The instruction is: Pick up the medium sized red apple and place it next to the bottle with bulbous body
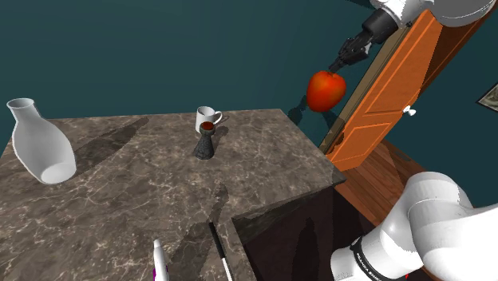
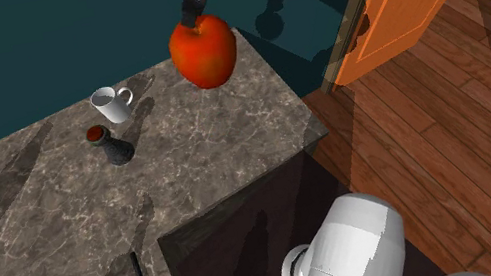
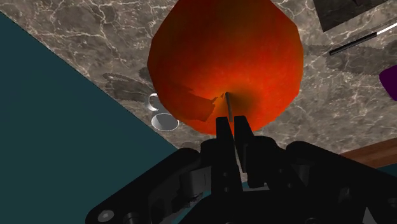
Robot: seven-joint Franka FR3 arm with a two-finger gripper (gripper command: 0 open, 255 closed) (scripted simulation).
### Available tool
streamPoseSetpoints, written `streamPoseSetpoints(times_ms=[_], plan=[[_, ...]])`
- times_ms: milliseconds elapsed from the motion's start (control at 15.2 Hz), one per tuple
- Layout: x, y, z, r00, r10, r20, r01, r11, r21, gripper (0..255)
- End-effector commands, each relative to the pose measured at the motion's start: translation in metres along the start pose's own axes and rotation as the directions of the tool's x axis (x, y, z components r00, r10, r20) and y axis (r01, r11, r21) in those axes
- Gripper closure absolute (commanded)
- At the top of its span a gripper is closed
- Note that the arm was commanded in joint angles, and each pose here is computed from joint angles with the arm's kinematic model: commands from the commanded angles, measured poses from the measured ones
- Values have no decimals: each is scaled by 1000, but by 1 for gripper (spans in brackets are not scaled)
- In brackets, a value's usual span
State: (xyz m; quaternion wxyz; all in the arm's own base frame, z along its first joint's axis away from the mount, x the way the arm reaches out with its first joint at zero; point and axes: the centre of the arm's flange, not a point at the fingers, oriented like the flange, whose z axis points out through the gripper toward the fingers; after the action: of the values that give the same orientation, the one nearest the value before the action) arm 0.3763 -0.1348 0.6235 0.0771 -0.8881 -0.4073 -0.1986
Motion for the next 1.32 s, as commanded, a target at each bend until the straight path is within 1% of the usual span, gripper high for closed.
streamPoseSetpoints(times_ms=[0, 66, 1254], plan=[[4, 0, -11, 1000, 0, 0, 0, 1000, 0, 255], [6, 0, -13, 1000, 0, 0, 0, 1000, 0, 255], [200, -106, 73, 1000, 0, 0, 0, 1000, 0, 255]])
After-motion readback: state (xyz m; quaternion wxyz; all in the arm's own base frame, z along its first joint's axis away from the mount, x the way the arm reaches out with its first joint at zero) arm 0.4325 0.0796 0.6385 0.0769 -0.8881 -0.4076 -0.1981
